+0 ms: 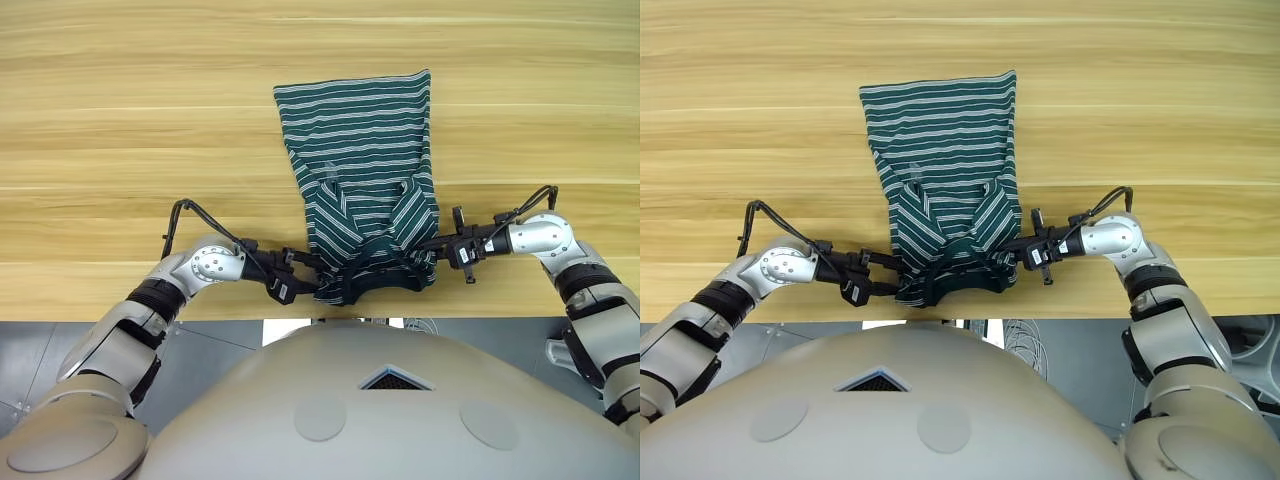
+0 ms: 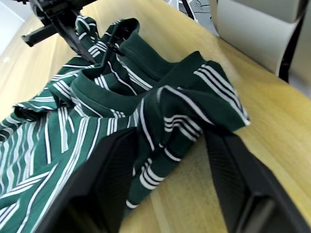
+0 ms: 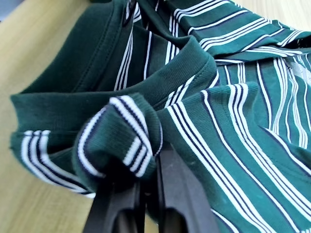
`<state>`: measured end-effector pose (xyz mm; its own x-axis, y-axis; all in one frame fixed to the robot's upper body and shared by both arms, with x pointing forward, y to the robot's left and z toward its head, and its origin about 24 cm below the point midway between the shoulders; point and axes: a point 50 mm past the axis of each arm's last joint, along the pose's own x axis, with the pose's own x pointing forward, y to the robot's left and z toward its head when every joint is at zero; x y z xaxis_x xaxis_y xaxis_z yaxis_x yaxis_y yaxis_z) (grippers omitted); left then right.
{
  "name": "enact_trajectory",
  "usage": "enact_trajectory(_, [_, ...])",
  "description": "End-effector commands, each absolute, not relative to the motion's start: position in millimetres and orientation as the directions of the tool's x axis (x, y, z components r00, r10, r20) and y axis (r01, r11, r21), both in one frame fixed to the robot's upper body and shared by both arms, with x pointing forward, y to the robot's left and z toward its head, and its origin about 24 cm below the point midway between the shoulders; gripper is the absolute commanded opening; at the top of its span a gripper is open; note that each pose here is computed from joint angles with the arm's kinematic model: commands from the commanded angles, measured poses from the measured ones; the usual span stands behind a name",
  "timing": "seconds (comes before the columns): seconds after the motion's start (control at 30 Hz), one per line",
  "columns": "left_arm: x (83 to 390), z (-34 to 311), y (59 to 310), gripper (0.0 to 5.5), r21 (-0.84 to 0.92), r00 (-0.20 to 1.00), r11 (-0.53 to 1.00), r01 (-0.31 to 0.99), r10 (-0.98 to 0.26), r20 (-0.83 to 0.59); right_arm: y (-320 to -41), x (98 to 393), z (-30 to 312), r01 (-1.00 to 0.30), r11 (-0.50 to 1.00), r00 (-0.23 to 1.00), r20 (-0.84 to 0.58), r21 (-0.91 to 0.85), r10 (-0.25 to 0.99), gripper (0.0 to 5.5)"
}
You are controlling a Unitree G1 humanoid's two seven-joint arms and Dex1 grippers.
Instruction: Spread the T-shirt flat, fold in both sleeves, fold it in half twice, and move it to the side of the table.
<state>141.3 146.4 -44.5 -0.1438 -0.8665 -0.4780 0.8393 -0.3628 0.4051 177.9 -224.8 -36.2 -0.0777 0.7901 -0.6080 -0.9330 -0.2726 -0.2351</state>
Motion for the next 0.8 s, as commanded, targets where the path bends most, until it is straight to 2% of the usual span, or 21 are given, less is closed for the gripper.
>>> enact_trajectory(0.03, [134.0,-63.5,181.1,1.60,0.224,-0.189,-0.432,0.873,-0.725,-0.662,-225.3,164.6,-44.7,-0.943,-0.298,-0.147,-0.614,-0.150,0.775,0.12])
enact_trajectory(0.2, [132.9,-63.9,177.0,0.70,0.233,-0.180,-0.405,0.884,-0.756,-0.630,-223.1,166.4,-42.9,-0.947,-0.287,-0.151,-0.589,-0.143,0.794,0.12])
enact_trajectory(0.37, [137.7,-42.2,176.8,0.00,0.265,-0.100,-0.261,0.928,-0.861,-0.498,-221.7,168.7,-36.8,-0.961,-0.257,-0.165,-0.523,-0.107,0.836,0.12])
enact_trajectory(0.6, [115.0,13.8,193.2,0.00,0.163,0.008,-0.043,0.986,-0.954,-0.300,-238.6,160.3,-13.9,-0.969,-0.226,-0.248,-0.384,0.102,0.890,0.11])
enact_trajectory(0.8, [120.6,20.3,189.0,0.00,0.082,0.016,-0.005,0.997,-0.966,-0.259,-233.8,167.6,-3.2,-0.965,-0.222,-0.256,-0.326,0.138,0.910,0.11])
